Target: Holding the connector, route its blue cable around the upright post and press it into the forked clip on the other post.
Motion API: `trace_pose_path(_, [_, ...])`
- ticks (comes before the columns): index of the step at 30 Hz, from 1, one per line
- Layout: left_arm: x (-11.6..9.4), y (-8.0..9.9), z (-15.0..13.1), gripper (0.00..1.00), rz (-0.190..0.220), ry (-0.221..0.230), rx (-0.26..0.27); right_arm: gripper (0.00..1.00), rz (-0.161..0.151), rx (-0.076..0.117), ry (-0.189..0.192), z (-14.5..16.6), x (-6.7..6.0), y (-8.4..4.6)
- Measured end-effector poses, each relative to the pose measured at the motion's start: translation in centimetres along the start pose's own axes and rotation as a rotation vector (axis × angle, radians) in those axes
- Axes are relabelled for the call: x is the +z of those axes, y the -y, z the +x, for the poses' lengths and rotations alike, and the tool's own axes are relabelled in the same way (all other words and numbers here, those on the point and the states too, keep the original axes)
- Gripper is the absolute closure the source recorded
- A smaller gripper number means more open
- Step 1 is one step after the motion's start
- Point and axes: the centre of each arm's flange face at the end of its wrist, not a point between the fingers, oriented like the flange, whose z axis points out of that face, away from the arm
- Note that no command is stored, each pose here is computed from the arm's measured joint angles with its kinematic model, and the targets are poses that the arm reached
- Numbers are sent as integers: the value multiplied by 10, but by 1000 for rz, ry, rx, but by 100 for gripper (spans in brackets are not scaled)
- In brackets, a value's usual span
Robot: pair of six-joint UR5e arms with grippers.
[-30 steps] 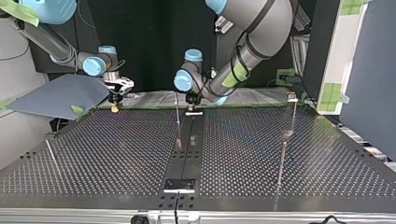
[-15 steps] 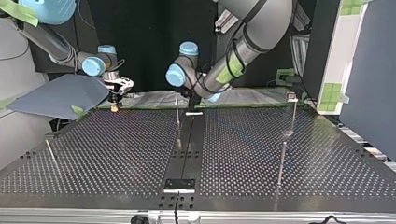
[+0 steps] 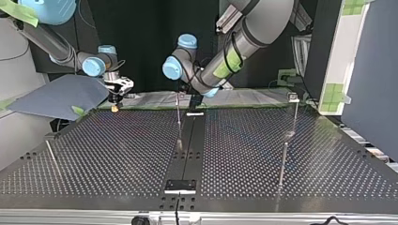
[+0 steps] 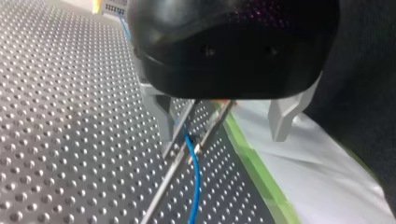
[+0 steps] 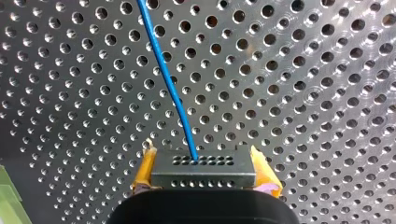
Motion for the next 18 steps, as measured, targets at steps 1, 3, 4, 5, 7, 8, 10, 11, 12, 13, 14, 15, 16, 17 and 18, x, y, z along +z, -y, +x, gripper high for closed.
trace_pose_path(1, [-2,2,0,0,3,1,0,100,0,0,0,0,0,0])
trace_pose_path(3, [-4,5,0,0,7,2,-1,100,0,0,1,0,0,0])
trace_pose_path(4, [-5,7,0,0,10,3,-2,100,0,0,1,0,0,0])
trace_pose_path(5, [-6,8,0,0,11,3,-3,100,-1,0,1,0,0,0])
trace_pose_path(7, [-8,11,0,0,14,4,-4,100,-1,0,1,0,0,-1])
trace_pose_path(8, [-8,11,0,0,15,4,-5,100,-2,1,2,0,0,-1])
trace_pose_path(10, [-9,13,1,0,17,4,-6,100,-3,2,2,0,0,-2])
trace_pose_path(11, [-10,13,1,0,18,4,-7,100,-3,2,2,0,0,-2])
trace_pose_path(12, [-10,14,1,0,18,4,-9,100,-3,2,2,0,0,-2])
trace_pose_path(13, [-10,14,1,0,18,4,-11,100,-4,2,2,0,0,-2])
trace_pose_path(14, [-10,14,1,0,18,4,-12,100,-4,2,2,0,0,-3])
trace_pose_path(15, [-10,14,1,0,18,3,-13,100,-5,3,2,0,0,-3])
trace_pose_path(16, [-11,14,1,0,17,4,-14,100,-5,3,2,0,0,-3])
trace_pose_path(17, [-11,14,1,0,18,3,-15,100,-6,3,2,0,0,-4])
trace_pose_path(18, [-11,14,1,0,17,4,-16,100,-6,3,2,0,0,-4])
